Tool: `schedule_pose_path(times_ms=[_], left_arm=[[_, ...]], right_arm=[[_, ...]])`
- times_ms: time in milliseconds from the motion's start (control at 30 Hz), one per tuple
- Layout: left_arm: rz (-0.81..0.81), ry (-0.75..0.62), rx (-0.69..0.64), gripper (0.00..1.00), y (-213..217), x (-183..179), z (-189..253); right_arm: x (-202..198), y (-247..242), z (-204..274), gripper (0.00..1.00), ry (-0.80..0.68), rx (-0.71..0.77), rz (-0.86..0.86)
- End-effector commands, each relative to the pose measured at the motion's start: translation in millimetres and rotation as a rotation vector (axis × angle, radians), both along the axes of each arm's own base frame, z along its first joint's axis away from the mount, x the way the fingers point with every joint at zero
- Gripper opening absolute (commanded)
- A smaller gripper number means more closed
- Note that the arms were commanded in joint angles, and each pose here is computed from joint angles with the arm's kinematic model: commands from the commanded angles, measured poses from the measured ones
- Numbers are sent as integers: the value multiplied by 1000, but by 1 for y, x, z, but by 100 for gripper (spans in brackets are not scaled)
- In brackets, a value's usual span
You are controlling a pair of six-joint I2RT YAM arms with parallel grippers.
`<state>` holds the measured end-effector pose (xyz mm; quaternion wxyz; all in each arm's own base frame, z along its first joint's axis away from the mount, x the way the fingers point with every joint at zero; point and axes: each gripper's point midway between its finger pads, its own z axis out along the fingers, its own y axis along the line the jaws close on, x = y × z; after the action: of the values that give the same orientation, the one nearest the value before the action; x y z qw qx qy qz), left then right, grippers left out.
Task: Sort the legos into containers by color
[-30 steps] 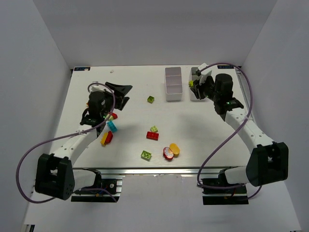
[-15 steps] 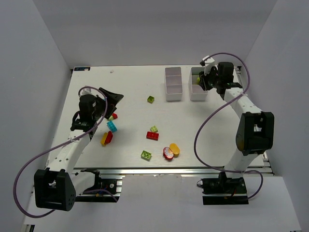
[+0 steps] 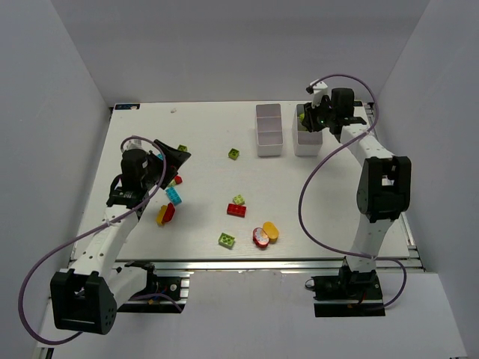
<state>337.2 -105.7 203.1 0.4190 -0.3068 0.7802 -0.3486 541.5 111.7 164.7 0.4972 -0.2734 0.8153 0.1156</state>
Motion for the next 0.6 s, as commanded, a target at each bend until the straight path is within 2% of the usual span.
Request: schedule_pose_path(times_ms=[0, 200, 433, 567], left_arm=[[13, -38, 21, 98, 5, 0, 14], [10, -38, 30, 98, 5, 3, 16], [10, -33, 46, 98, 7, 4, 16], [7, -27, 45, 98, 6, 5, 12]], right_arm=[[10, 0, 13, 12, -27, 15, -4], [14, -3, 4, 21, -21, 6, -19], [19, -7, -4, 47, -14, -13, -40], [21, -8, -3, 55, -23, -17, -46]])
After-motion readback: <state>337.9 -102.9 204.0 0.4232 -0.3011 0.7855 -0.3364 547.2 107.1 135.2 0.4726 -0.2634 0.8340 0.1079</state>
